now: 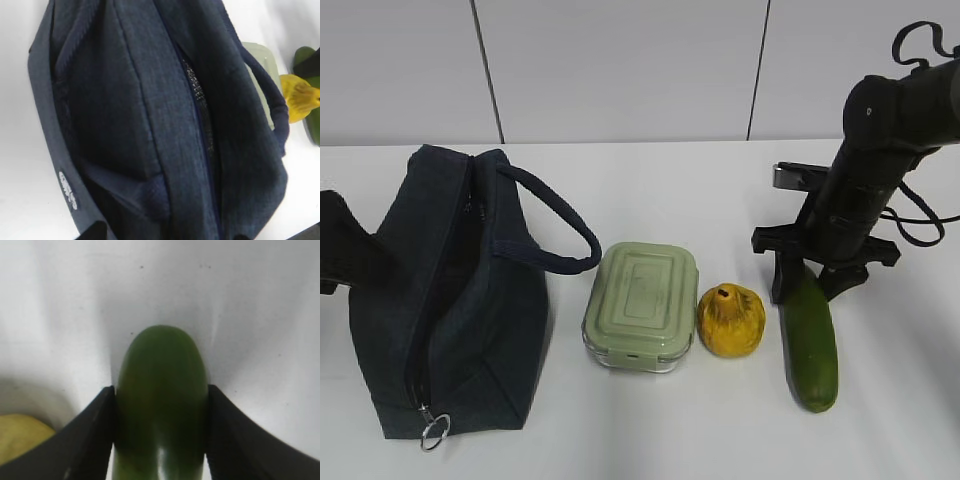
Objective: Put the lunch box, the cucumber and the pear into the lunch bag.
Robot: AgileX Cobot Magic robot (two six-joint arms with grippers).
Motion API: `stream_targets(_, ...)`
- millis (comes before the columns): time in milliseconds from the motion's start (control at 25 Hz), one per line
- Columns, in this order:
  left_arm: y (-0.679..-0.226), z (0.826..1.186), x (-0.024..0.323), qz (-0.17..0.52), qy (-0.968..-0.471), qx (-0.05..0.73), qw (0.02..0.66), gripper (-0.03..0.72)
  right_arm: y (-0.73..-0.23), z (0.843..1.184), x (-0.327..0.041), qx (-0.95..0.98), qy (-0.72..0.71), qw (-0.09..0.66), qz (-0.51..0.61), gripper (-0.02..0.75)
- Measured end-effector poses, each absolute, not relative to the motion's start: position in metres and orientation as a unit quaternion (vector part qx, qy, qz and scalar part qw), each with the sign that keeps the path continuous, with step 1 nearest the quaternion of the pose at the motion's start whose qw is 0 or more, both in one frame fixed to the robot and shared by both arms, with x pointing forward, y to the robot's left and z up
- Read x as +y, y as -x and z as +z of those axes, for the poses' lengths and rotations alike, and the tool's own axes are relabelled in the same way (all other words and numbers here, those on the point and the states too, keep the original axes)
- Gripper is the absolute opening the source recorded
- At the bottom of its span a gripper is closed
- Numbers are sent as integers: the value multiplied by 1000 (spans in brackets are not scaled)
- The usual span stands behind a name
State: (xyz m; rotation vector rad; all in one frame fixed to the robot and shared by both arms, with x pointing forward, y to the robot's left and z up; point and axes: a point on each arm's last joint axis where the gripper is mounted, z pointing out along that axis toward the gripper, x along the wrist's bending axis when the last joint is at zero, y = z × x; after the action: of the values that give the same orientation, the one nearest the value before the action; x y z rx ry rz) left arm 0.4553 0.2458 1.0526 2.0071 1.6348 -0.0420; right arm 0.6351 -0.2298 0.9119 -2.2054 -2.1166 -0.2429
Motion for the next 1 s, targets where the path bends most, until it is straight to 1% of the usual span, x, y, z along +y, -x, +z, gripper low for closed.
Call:
stream_targets(120, -459, 1047, 245, -23, -748, 608, 265, 423, -635, 912, -230, -690, 719, 38, -79, 387)
stream_targets(200, -462, 1044, 244, -23, -750, 607, 262, 389, -635, 912, -230, -690, 719, 38, -79, 386)
stream_targets(280, -464, 1042, 241, -22, -754, 602, 262, 294, -635, 912, -230, -690, 719, 38, -79, 386)
stream_targets(400, -466, 1039, 234, -15, -764, 590, 261, 101, -635, 912, -230, -690, 719, 37, -80, 386)
stream_targets(440, -467, 1039, 234, -10, -765, 588, 262, 59, -635, 912, -230, -690, 718, 36, -79, 386)
stream_targets(520, -468, 1039, 233, -4, -768, 585, 262, 20, -635, 912, -230, -690, 718, 36, -79, 386)
stream_targets(760, -469, 1039, 234, 7, -768, 584, 264, 3, -639, 917, -231, -696, 713, 26, -81, 380)
stream_targets(1000, -470, 1039, 234, 9, -768, 584, 263, 2, -651, 937, -230, -704, 704, 15, -88, 372)
